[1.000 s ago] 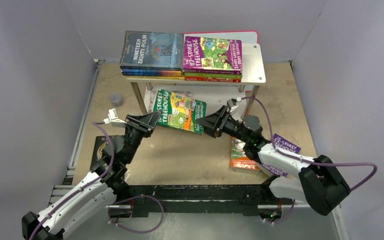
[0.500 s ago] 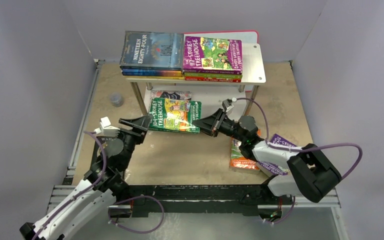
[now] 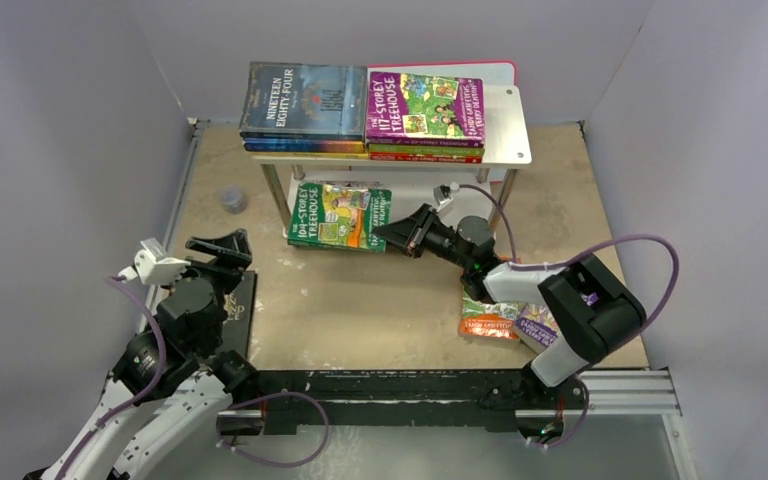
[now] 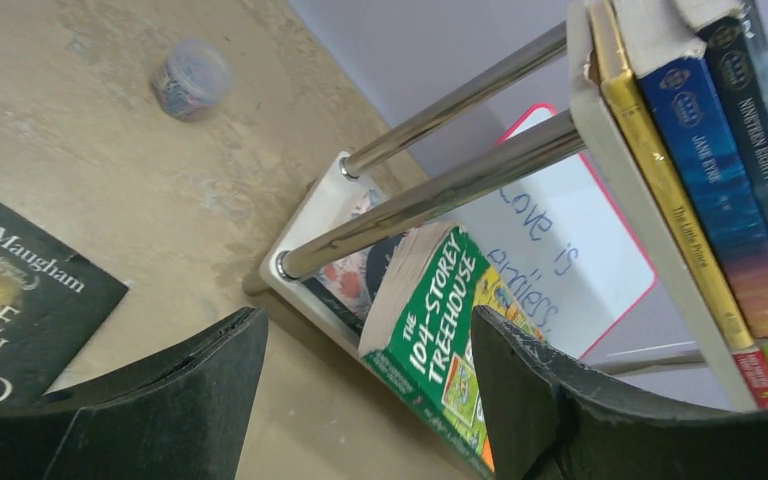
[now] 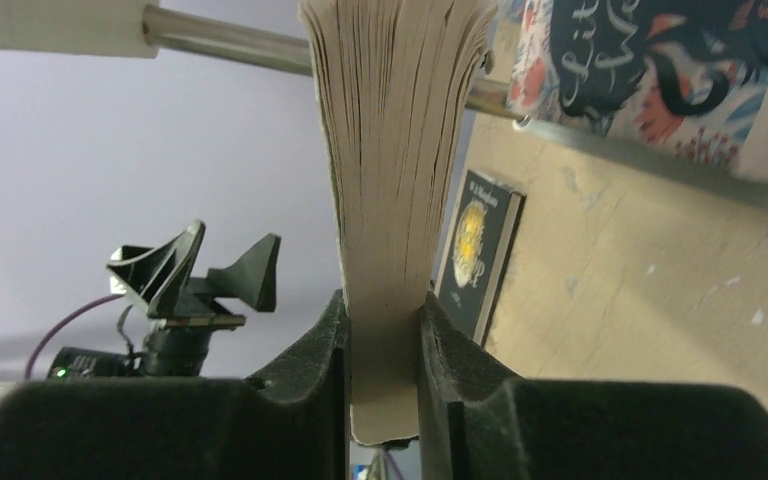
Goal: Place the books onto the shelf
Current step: Pick up the book from the center of the board, then place the book on the shelf.
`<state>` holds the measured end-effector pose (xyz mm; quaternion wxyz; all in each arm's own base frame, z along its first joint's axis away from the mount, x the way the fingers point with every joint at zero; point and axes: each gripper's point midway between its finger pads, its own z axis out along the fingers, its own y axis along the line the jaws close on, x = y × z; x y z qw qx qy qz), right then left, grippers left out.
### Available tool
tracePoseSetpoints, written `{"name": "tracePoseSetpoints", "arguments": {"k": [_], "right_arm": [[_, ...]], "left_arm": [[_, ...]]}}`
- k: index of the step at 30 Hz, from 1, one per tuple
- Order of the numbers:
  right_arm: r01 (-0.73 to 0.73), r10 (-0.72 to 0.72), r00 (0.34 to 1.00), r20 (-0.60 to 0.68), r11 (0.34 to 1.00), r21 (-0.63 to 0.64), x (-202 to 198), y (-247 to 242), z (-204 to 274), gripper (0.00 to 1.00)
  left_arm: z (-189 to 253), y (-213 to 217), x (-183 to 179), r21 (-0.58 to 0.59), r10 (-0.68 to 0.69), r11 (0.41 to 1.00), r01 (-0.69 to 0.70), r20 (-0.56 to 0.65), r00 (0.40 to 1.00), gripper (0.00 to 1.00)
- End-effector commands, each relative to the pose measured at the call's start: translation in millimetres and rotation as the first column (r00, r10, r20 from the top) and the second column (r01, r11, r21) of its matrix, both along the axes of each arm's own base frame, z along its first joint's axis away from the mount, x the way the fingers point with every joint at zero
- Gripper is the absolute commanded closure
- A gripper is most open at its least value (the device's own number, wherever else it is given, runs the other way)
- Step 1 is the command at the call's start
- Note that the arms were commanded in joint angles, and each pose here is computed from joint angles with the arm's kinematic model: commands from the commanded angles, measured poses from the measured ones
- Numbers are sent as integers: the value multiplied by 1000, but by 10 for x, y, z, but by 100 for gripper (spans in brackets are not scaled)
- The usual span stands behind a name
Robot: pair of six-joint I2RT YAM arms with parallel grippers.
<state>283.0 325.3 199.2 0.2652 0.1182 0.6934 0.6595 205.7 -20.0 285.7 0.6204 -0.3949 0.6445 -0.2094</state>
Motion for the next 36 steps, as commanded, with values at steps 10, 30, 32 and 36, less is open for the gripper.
{"name": "tracePoseSetpoints", "arguments": {"k": [10,30,32,36], "right_arm": [[102,-96,934,345,995,1,623,102,520,100],[148,-69,928,366,970,-194,1096,245,166,100],[133,-52,939,341,967,-219,1121,264,120,100],[124,-47,963,264,951,-284,1166,242,-94,100]], "left_arm": [[-229,-201,84,169,-108,978,123,-96,990,28],[-311,-122,43,162,-74,983,91,-110,991,30],[-318,-105,32,159,-69,984,86,-109,992,31],[-334,-157,64,139,-82,986,94,-93,992,32]]}}
